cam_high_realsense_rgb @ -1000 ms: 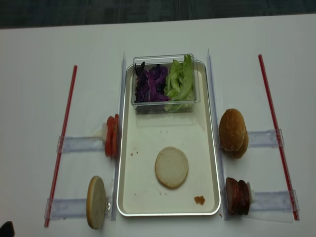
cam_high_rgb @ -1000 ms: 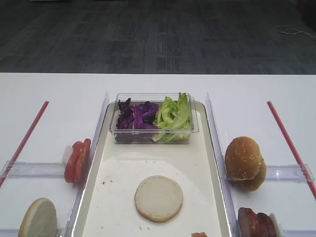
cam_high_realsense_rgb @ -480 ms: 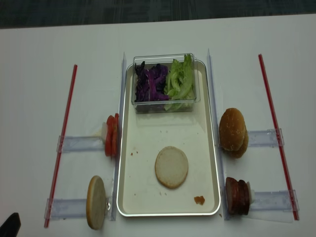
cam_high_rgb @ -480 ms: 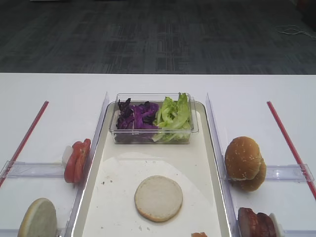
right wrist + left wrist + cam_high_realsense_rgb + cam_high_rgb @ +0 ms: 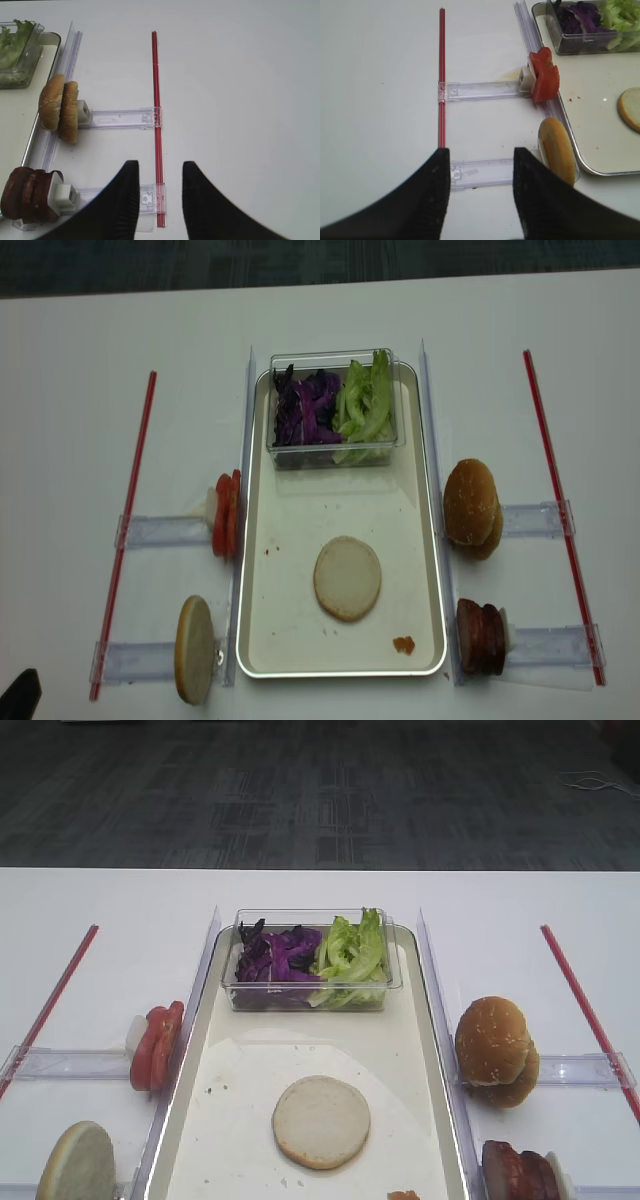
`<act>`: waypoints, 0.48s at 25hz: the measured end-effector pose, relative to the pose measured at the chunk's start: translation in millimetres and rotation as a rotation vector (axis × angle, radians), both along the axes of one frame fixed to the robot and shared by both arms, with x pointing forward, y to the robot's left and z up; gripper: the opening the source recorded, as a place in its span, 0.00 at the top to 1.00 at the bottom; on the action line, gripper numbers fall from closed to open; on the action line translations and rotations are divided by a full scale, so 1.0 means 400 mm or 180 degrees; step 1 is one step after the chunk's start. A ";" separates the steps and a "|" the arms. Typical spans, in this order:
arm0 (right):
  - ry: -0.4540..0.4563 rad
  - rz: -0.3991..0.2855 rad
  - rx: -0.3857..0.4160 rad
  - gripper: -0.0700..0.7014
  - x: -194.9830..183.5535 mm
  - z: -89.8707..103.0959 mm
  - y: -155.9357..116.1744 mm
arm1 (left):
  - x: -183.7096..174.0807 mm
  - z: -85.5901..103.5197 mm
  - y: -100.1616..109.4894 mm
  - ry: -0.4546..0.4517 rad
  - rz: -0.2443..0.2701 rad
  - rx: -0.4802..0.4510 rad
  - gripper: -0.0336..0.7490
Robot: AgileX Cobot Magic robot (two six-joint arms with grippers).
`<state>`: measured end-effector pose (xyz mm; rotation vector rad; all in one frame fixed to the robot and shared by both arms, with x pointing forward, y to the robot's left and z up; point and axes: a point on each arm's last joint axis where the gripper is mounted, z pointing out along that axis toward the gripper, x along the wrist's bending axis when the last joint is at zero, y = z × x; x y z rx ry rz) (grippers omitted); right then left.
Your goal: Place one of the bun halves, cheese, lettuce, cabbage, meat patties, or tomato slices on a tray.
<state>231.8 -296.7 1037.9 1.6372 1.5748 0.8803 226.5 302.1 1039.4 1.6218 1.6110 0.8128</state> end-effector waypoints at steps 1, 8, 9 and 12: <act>0.0000 0.0000 0.0000 0.59 0.000 0.000 0.000 | 0.000 0.000 0.000 0.0000 0.0000 0.0000 0.59; 0.0000 0.0000 0.0000 0.59 0.000 0.000 0.000 | 0.000 0.000 0.000 0.0000 0.0000 0.0000 0.59; 0.0000 0.0000 0.0000 0.59 0.000 0.000 0.000 | 0.000 0.000 0.000 -0.0005 0.0000 0.0000 0.59; 0.0000 0.0000 0.0000 0.59 0.000 0.000 0.000 | 0.000 0.000 0.000 -0.0005 0.0000 0.0000 0.59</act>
